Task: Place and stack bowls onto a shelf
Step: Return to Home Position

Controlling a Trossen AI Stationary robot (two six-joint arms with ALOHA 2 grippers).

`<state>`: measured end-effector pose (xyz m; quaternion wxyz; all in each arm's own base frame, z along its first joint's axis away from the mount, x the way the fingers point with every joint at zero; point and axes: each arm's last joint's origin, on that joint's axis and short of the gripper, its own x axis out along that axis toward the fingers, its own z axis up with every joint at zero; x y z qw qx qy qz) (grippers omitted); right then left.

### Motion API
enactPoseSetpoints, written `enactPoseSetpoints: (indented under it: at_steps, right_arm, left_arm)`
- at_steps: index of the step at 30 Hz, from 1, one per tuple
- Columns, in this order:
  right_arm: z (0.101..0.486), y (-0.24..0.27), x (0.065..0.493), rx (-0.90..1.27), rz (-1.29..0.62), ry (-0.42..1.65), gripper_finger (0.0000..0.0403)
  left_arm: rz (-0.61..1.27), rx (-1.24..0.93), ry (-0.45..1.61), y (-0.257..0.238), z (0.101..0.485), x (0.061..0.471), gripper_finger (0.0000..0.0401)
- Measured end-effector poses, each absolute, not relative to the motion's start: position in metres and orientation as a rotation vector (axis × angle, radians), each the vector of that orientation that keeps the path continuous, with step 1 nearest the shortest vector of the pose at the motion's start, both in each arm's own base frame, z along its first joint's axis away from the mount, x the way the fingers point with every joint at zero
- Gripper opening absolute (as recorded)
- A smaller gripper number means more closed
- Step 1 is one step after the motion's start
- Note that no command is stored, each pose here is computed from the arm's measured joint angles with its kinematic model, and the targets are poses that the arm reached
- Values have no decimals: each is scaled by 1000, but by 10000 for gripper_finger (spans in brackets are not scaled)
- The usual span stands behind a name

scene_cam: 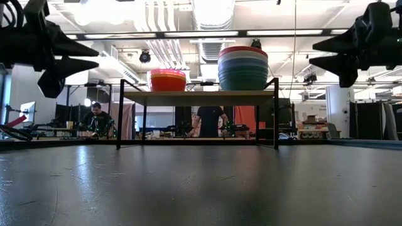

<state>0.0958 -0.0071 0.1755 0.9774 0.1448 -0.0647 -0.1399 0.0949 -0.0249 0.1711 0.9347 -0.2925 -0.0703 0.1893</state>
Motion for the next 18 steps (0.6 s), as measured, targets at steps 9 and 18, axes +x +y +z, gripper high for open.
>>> enactPoseSetpoints:
  at_steps: [9, 18]
  right_arm:
    - [174, -7, 97, 289, -284, -113, 206]
    - [173, -7, 97, 288, -285, -105, 206]
  left_arm:
    - [361, -673, -234, -21, 180, 87, 104]
    - [359, -678, -239, -21, 185, 87, 104]
